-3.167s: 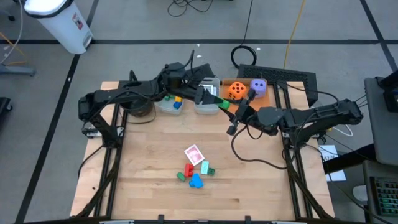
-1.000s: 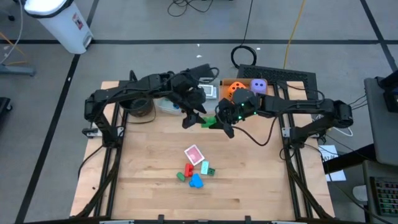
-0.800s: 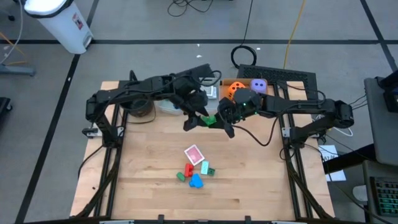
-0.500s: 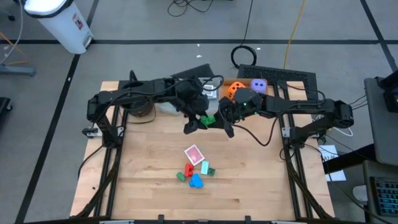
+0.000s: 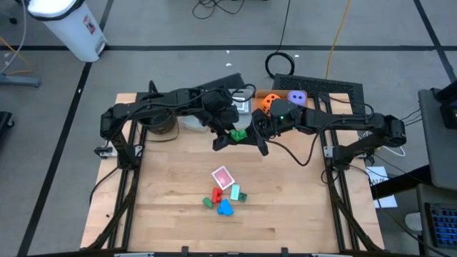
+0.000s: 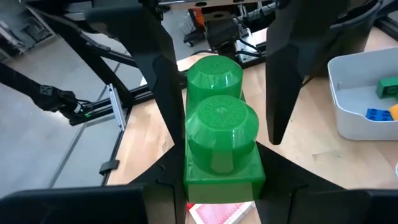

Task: Pick & Place Toys
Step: Put the green game piece into the left gray bin

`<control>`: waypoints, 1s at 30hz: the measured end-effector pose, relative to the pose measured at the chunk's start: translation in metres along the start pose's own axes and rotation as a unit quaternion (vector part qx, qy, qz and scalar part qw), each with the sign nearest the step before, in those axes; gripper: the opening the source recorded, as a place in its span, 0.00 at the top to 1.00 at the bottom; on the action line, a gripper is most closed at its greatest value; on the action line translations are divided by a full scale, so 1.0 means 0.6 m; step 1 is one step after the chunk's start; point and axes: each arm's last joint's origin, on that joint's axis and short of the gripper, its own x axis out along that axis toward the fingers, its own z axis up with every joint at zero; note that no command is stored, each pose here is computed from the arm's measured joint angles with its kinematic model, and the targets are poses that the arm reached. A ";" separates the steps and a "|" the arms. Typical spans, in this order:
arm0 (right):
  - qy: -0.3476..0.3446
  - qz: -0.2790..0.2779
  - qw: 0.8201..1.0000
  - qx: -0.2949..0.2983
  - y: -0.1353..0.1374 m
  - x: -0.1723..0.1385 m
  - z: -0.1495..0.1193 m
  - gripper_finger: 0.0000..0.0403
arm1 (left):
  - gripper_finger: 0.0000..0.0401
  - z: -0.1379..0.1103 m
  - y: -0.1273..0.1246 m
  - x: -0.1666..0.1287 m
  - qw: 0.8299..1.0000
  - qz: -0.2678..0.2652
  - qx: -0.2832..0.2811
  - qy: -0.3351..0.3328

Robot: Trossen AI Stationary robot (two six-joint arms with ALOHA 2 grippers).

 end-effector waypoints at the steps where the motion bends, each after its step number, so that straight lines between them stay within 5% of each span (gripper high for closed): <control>1: 0.000 0.000 1.000 0.000 0.000 0.000 0.000 0.71 | 0.36 0.000 0.000 0.000 1.000 0.000 -0.004 0.001; 7: 0.002 0.002 1.000 0.000 0.000 0.000 0.000 0.71 | 0.39 -0.001 0.001 0.000 1.000 0.003 -0.008 0.002; 15: 0.004 -0.002 1.000 0.001 -0.001 0.000 -0.001 0.71 | 0.67 0.000 0.003 -0.001 1.000 0.002 -0.010 0.001; 22: 0.003 -0.003 1.000 -0.005 -0.001 0.000 -0.001 0.71 | 0.68 0.000 0.004 -0.002 1.000 -0.001 0.000 0.001; 30: 0.001 0.000 1.000 0.002 0.001 -0.002 0.000 0.55 | 0.68 -0.001 0.004 -0.002 1.000 -0.009 0.016 0.002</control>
